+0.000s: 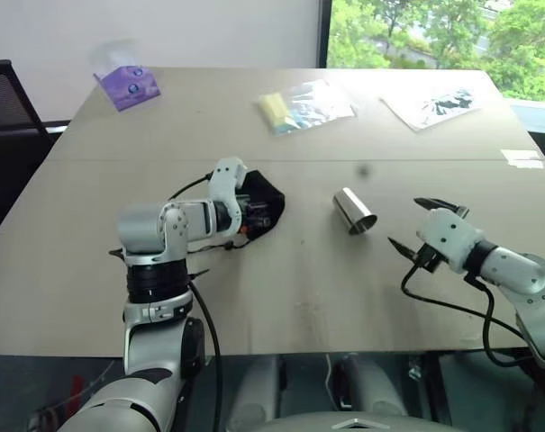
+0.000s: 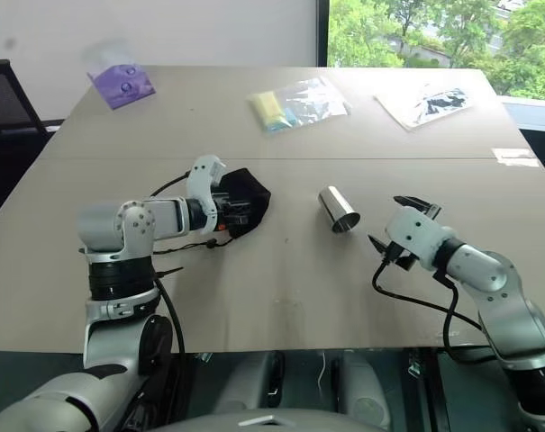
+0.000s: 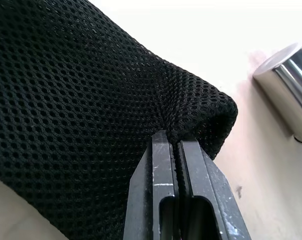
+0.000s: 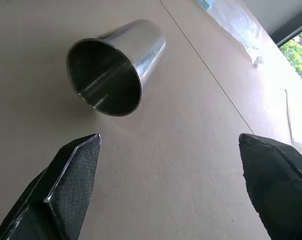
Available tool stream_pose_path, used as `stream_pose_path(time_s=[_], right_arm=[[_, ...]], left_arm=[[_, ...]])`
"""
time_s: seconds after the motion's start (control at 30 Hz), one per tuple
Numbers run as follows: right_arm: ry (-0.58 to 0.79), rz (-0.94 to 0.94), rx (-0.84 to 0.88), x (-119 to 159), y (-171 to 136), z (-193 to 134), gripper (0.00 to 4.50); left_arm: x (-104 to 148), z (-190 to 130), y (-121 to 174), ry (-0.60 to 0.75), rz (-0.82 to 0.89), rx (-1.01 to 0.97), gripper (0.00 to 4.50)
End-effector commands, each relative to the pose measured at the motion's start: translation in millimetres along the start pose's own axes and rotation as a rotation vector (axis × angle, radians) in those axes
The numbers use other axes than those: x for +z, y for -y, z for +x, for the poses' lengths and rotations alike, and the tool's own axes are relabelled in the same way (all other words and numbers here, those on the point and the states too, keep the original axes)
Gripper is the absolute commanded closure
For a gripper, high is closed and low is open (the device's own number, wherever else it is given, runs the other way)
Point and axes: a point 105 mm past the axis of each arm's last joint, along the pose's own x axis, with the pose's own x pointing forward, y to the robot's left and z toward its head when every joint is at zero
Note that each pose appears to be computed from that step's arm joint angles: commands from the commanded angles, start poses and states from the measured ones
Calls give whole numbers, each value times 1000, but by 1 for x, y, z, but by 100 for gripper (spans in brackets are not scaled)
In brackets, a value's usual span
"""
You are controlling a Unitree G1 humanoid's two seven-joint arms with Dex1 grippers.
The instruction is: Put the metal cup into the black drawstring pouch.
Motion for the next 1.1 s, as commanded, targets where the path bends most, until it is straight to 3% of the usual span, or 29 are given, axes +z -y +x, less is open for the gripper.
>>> stream_pose_path(time_s=[0.03,0.63,0.7,0.77,0.97,1.0,1.1], right_arm=[[28,-14,-45,4,9,7,0],[147,18,-1,35,-1,57,0],[159,45,-26,37,3,68,54],[168,51,-47,38,7,75,137],[199,65,-41,43,11,79,424],[204,66,-37,44,11,78,447],[222,83,-17,47,8,77,447]], left_arm=[[10,-3,5,46,30,-3,447],[16,-2,6,65,96,13,447],[16,-2,5,65,99,16,450],[16,-4,6,67,101,16,450],[14,-7,8,71,54,-2,450],[14,-7,9,71,39,-8,450],[14,-8,11,74,49,-10,450]])
